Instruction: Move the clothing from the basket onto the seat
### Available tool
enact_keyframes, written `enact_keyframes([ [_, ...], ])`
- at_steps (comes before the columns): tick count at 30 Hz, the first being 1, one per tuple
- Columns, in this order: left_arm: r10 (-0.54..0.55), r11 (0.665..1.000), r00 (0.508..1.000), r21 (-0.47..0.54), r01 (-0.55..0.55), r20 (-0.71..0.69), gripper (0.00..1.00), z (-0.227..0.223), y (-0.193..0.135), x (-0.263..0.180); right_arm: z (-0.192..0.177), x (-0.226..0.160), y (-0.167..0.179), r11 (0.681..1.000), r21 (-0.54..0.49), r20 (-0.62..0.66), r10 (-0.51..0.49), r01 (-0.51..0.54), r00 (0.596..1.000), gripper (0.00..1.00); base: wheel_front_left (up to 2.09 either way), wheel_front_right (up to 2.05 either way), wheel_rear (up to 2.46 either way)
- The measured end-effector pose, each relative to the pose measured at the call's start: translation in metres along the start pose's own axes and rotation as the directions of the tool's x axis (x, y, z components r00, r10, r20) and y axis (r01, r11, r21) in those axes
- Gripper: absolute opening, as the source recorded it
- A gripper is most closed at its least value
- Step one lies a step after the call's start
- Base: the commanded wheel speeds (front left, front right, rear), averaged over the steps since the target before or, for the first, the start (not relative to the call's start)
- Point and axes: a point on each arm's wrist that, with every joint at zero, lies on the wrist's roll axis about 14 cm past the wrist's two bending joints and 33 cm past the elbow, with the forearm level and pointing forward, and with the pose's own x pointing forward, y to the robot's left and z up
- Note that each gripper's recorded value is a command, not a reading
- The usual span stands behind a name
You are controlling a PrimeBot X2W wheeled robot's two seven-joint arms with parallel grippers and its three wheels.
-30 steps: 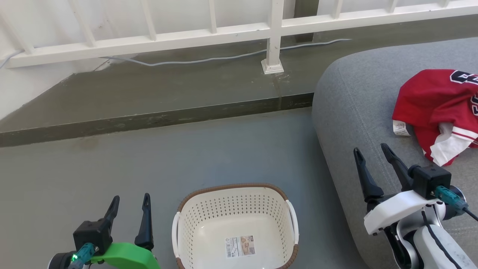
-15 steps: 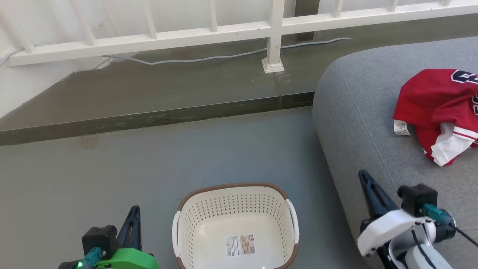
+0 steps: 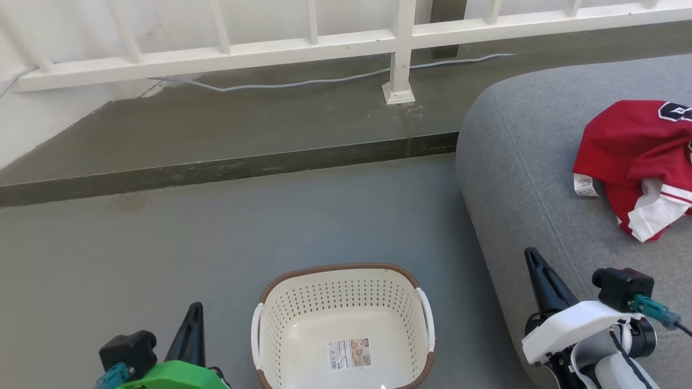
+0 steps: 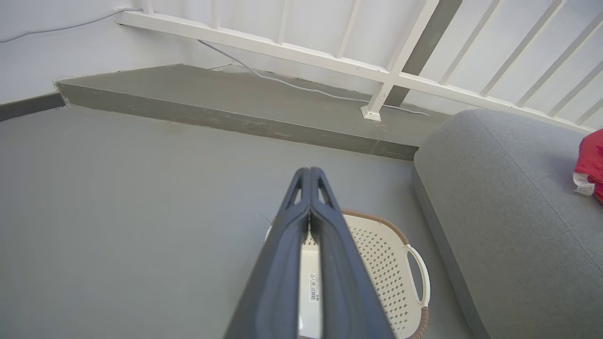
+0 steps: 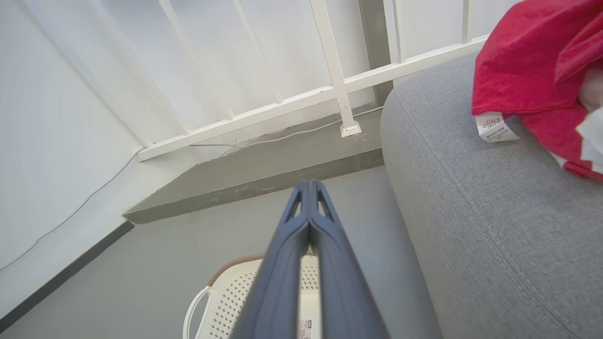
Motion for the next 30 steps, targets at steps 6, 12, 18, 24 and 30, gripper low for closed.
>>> enact_keyframes([
  [6,0.01,0.997,1.0,-0.075,-0.01,-0.004,0.0,0.0,0.004,0.0,0.001,0.001,-0.005,0.996,0.086,-0.003,-0.02,0.02,1.0,0.0,0.0,0.0,0.0],
  [12,0.033,0.99,0.999,-0.14,-0.034,-0.01,0.0,0.001,0.011,0.0,0.002,0.002,-0.01,0.987,0.154,-0.008,-0.038,0.039,0.999,0.0,0.0,0.0,0.0],
  [18,0.033,0.97,0.999,-0.241,-0.038,-0.023,0.0,-0.001,0.015,0.0,0.001,0.004,-0.015,0.968,0.246,-0.023,-0.049,0.054,0.999,0.0,0.0,0.0,0.0],
  [24,0.041,0.949,0.999,-0.312,-0.049,-0.032,0.0,-0.001,0.021,0.001,0.001,0.005,-0.02,0.942,0.329,-0.029,-0.062,0.068,0.998,0.0,0.0,0.0,0.0],
  [30,0.033,0.923,0.999,-0.383,-0.042,-0.032,0.0,0.001,0.022,0.004,0.004,0.009,-0.023,0.911,0.407,-0.025,-0.065,0.069,0.998,0.0,0.0,0.0,0.0],
])
